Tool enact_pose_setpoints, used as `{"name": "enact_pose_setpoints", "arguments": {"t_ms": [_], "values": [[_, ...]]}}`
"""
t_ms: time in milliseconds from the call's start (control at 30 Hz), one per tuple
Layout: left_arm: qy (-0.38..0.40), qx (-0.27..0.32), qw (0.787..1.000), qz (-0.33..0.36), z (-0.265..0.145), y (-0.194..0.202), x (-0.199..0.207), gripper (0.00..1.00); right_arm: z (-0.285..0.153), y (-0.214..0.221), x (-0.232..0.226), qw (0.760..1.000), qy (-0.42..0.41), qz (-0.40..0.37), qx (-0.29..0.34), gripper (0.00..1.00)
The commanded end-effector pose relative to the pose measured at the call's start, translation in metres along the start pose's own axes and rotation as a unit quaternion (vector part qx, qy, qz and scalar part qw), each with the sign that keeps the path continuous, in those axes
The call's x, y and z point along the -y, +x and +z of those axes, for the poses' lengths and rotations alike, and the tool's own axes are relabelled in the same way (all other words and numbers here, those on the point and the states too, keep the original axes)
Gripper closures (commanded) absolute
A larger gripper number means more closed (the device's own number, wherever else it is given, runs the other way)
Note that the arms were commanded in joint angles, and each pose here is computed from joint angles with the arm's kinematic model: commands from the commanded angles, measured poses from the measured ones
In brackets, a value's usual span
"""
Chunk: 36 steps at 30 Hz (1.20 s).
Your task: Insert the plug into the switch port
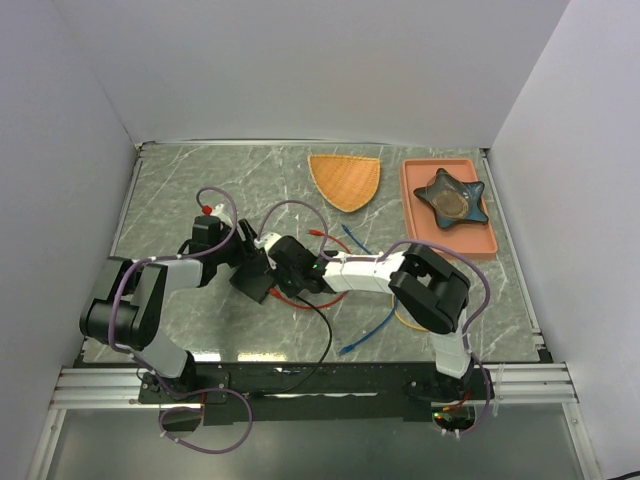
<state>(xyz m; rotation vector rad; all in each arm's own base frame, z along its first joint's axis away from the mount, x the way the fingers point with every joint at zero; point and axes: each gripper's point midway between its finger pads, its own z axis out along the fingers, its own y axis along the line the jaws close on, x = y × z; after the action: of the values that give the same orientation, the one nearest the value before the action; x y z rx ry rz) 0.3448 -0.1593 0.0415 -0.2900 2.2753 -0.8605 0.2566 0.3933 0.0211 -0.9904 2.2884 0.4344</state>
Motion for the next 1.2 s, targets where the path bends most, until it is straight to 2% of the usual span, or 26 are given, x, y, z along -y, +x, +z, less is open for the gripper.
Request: {"name": "enact_pose_setpoints", "arguments": {"t_ms": [0,133,267,433,467,533,633,733,767,833,867,1067,1167], "values": [[0.01,-0.171,0.983,-0.06,-0.024,0.088,0.014,0.23,-0.006,-0.081,0.02,0.986,0.017,0.037,0.159,1.0],[-0.014,-0.142,0.988,-0.053,-0.021,0.073,0.009,0.14,-0.011,-0.056,0.019,0.991,0.011,0.029,0.13,1.0],[-0.033,-0.114,0.992,-0.049,-0.014,0.056,0.006,0.07,-0.015,-0.034,0.015,0.996,0.022,0.009,0.091,0.89],[-0.083,-0.081,0.992,-0.047,-0.01,0.039,-0.006,0.01,-0.02,-0.018,0.01,0.997,0.031,-0.001,0.067,0.84],[-0.091,-0.076,0.992,-0.047,-0.01,0.036,-0.009,0.04,-0.02,-0.012,0.011,0.998,0.035,0.001,0.055,0.83],[-0.111,-0.067,0.991,-0.044,-0.012,0.029,-0.015,0.04,-0.023,-0.004,0.011,0.999,0.04,0.006,0.036,0.83],[-0.139,-0.052,0.988,-0.044,-0.015,0.019,-0.027,0.04,-0.029,0.004,0.012,0.999,0.05,0.009,0.015,0.77],[-0.151,-0.033,0.987,-0.044,-0.022,0.008,-0.032,0.04,-0.035,0.008,0.016,0.997,0.072,0.005,-0.005,0.68],[-0.148,-0.024,0.988,-0.041,-0.026,0.003,-0.029,0.04,-0.036,0.009,0.017,0.997,0.076,0.003,-0.008,0.61],[-0.151,-0.009,0.988,-0.038,-0.032,-0.004,-0.028,0.04,-0.042,0.007,0.02,0.996,0.091,0.004,-0.011,0.56],[-0.152,0.004,0.988,-0.033,-0.039,-0.01,-0.025,0.04,-0.044,0.005,0.02,0.995,0.095,0.004,-0.01,0.5],[-0.135,0.067,0.989,-0.013,-0.072,-0.037,-0.001,0.04,-0.066,-0.009,0.03,0.992,0.126,0.008,-0.004,0.39],[-0.108,0.096,0.989,-0.007,-0.089,-0.048,0.017,0.04,-0.083,-0.023,0.032,0.991,0.128,0.011,0.025,0.31]]}}
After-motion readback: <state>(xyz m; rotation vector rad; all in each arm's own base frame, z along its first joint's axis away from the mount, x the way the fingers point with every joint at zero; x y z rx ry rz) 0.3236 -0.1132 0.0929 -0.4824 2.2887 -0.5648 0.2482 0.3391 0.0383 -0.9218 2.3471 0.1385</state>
